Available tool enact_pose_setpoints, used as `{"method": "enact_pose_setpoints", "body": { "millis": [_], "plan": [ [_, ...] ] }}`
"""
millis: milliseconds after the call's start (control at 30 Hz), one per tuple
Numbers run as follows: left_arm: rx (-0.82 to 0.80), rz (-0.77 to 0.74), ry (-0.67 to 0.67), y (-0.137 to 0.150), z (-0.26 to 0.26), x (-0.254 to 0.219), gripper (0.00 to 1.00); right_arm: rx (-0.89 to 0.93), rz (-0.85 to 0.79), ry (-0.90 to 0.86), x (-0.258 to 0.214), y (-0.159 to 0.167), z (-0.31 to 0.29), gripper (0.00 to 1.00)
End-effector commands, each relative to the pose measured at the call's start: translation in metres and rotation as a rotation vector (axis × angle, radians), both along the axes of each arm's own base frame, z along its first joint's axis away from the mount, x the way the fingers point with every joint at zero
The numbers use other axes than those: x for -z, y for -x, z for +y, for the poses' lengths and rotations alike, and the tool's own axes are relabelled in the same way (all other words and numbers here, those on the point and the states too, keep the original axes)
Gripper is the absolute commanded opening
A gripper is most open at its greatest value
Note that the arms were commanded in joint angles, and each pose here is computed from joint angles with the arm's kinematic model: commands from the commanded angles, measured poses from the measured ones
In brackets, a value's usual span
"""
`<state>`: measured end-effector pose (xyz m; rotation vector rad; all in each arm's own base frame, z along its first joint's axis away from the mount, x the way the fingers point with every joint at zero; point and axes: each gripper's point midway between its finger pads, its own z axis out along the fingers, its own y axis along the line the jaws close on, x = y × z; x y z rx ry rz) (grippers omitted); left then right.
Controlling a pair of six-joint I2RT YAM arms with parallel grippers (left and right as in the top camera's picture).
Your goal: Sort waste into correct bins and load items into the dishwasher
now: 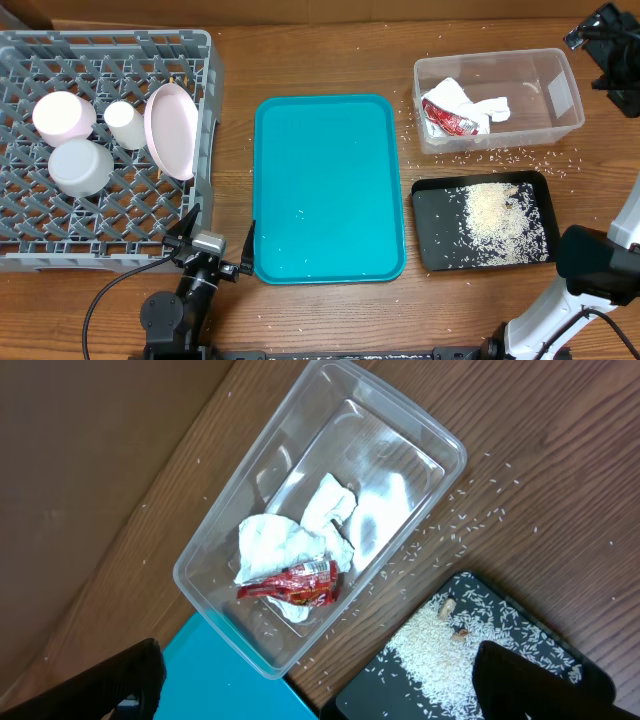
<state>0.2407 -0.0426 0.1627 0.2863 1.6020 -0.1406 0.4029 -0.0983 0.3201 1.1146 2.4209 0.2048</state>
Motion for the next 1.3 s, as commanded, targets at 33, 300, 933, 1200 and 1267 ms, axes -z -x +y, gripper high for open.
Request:
{"method": "enact_pose_setpoints", "body": {
  "millis": [33,300,933,1200,1267],
  "plan": [
    [-0.037,-0.008,-0.008,-0.001,0.006,0.0,1.0,-0.001,-0.012,-0.002,-0.003,0.0,0.0,1.0],
    [-0.037,-0.008,-0.008,-0.001,0.006,0.0,1.0,-0.001,-0.012,-0.002,-0.003,0.0,0.0,1.0],
    [-0.037,-0.008,-0.008,-0.001,0.006,0.0,1.0,-0.001,-0.01,-0.002,-0.002,-0.001,0.0,1.0],
    [-0.038,-0.008,-0.008,-0.001,0.006,0.0,1.0,-0.021,-0.12,0.028,-0.046,0.023,0.014,1.0],
    [-0.038,-0.008,-0.008,-0.001,0.006,0.0,1.0,-0.025,-0.18,0.055,-0.069,0.039,0.021,1.0]
  ]
}}
